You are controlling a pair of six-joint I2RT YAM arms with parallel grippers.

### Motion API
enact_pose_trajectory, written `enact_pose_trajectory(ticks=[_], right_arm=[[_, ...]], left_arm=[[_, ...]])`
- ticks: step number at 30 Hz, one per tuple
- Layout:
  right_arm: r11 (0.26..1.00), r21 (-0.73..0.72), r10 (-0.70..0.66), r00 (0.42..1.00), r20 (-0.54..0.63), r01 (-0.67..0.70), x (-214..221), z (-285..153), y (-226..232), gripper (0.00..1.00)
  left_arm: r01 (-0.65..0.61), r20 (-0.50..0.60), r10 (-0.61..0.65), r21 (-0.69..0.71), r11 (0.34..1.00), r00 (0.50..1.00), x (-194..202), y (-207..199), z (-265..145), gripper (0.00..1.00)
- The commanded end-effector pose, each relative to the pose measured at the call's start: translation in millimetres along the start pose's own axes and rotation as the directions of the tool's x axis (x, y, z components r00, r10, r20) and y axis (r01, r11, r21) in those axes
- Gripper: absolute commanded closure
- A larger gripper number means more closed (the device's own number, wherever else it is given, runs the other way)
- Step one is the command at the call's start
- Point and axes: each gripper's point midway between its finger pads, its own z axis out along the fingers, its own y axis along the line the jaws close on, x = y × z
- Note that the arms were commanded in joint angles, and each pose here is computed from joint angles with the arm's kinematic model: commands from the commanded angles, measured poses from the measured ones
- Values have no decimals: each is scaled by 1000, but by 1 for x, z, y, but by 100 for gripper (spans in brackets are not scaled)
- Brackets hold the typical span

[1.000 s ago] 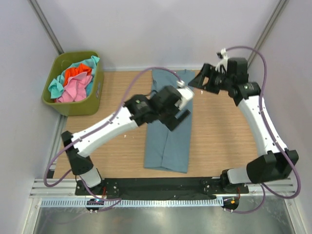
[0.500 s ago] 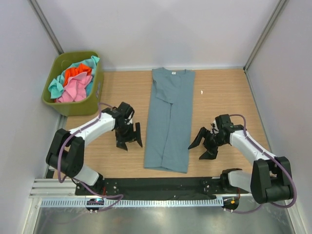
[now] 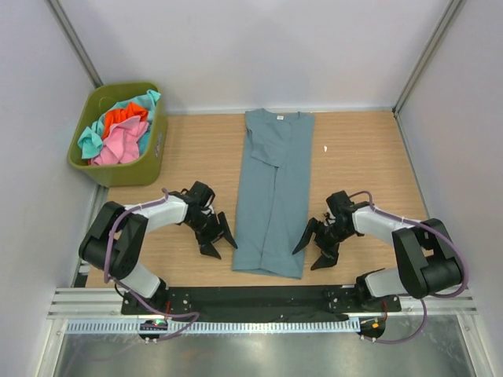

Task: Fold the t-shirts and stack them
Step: Fold the tshirt

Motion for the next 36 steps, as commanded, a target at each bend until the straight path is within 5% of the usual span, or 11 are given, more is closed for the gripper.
enact_pose_trajectory(ticks=[1, 18, 21, 24, 26, 28, 29, 36], right_arm=[[1000, 7, -7, 999, -33, 7, 12, 6, 4, 20], [995, 4, -95, 990, -106, 96, 35, 25, 14, 41], [995, 5, -100, 989, -106, 101, 36, 25, 11, 47], [993, -8, -118, 988, -98, 117, 36, 23, 13, 53], [991, -17, -133, 987, -92, 132, 36, 22, 15, 64], [990, -21, -140, 986, -86, 139, 36, 20, 17, 86], [989, -20, -151, 986, -71, 150, 34, 16, 20, 98], [974, -51, -220, 975, 24, 221, 5, -17, 47, 98]], left_arm=[[17, 5, -17, 45, 999, 1000, -4, -6, 8, 35], [-24, -42, 25, 5, 1000, 999, 21, -6, 28, 48], [-30, -51, 30, 9, 1000, 998, 22, -9, 33, 55], [-43, -59, 44, 16, 999, 997, 24, -12, 35, 72], [-52, -50, 53, 13, 999, 997, 23, -13, 34, 89], [-68, -33, 68, 6, 998, 997, 20, -16, 31, 100], [-78, -28, 78, 8, 997, 997, 19, -17, 29, 100], [-231, 79, 224, 101, 968, 971, -5, -61, -7, 100]])
